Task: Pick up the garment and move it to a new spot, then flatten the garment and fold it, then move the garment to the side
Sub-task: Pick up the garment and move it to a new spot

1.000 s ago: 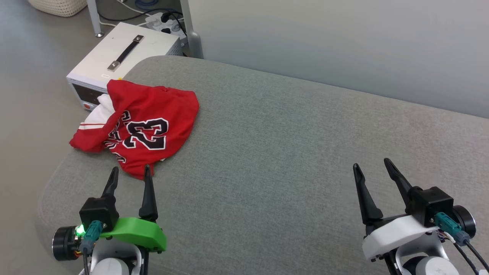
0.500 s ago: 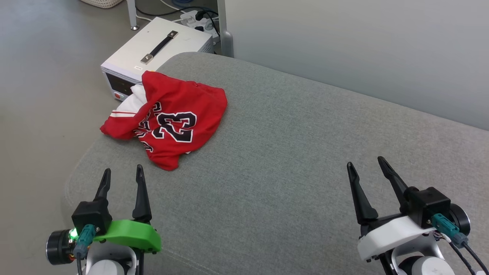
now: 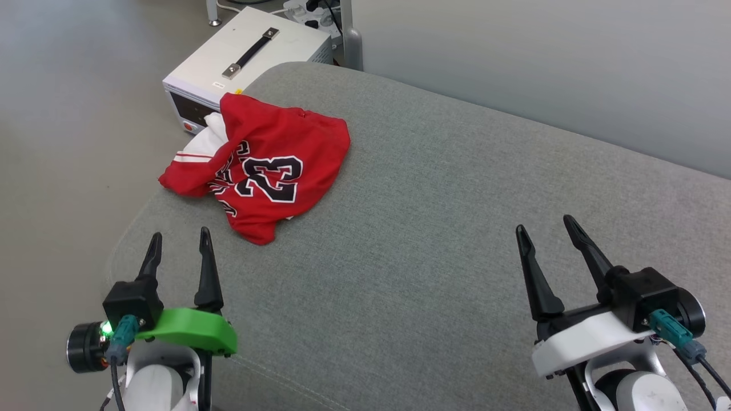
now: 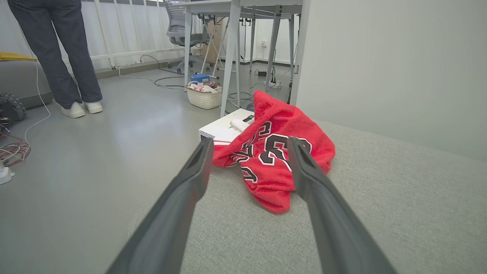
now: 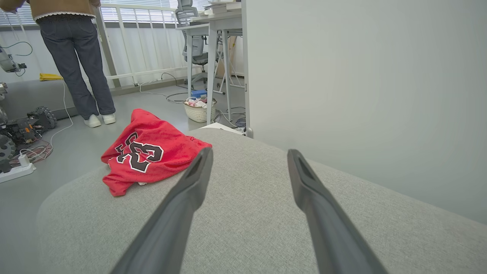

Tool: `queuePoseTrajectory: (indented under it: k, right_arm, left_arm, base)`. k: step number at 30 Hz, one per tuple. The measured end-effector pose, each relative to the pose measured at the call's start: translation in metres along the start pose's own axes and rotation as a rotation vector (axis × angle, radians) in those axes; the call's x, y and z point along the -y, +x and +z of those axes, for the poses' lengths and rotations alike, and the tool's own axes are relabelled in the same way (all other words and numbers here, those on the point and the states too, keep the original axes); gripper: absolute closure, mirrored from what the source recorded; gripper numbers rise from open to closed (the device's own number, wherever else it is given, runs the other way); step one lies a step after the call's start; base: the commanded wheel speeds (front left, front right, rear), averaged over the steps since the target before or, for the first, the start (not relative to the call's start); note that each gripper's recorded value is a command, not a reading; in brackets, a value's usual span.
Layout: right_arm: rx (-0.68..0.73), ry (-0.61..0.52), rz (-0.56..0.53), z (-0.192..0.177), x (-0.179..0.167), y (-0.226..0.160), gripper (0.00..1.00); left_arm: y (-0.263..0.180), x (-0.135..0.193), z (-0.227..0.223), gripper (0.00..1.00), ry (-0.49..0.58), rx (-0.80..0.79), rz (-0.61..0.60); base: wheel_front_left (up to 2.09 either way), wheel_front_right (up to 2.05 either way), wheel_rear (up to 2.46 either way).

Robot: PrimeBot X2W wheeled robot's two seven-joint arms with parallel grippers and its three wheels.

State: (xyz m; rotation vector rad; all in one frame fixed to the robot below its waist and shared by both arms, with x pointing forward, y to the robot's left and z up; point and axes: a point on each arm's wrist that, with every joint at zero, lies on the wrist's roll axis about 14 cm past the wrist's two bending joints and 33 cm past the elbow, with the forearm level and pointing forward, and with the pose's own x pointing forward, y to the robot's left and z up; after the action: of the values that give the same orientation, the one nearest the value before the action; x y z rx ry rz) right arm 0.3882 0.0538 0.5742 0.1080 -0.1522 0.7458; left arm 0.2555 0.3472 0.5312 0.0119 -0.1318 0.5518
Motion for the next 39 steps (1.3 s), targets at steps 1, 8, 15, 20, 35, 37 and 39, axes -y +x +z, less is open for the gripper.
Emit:
queuePoseTrajectory:
  k: [1, 8, 15, 20, 35, 37, 39]
  right_arm:
    - [0.002, 0.001, 0.0, 0.0, 0.001, 0.002, 0.0]
    - [0.008, -0.022, -0.011, 0.001, 0.018, 0.013, 0.0]
    - [0.004, -0.041, -0.049, -0.005, 0.046, 0.02, 0.0]
    - [-0.007, -0.04, -0.08, -0.013, 0.066, 0.023, 0.0]
    - [-0.1, -0.031, -0.184, -0.061, 0.125, 0.016, 0.0]
    - [-0.112, -0.028, -0.195, -0.067, 0.131, 0.015, 0.0]
    - [-0.132, -0.025, -0.204, -0.076, 0.137, 0.013, 0.0]
  left_arm:
    - [0.005, 0.001, 0.002, 0.0, -0.001, 0.007, -0.002]
    - [0.051, 0.015, 0.015, 0.0, 0.036, 0.04, -0.063]
    - [0.113, 0.028, 0.015, 0.0, 0.074, -0.054, -0.115]
    - [0.145, 0.029, -0.018, 0.0, 0.055, -0.263, -0.115]
    - [0.178, 0.052, -0.122, 0.0, 0.076, -0.878, -0.149]
    - [0.176, 0.055, -0.136, 0.0, 0.078, -0.942, -0.15]
    - [0.173, 0.054, -0.151, 0.0, 0.089, -1.003, -0.146]
  base:
    - [0.0, 0.0, 0.0]
    - [0.0, 0.0, 0.0]
    - [0.0, 0.0, 0.0]
    - [0.0, 0.0, 0.0]
    - [0.0, 0.0, 0.0]
    - [0.0, 0.0, 0.0]
    - [0.0, 0.0, 0.0]
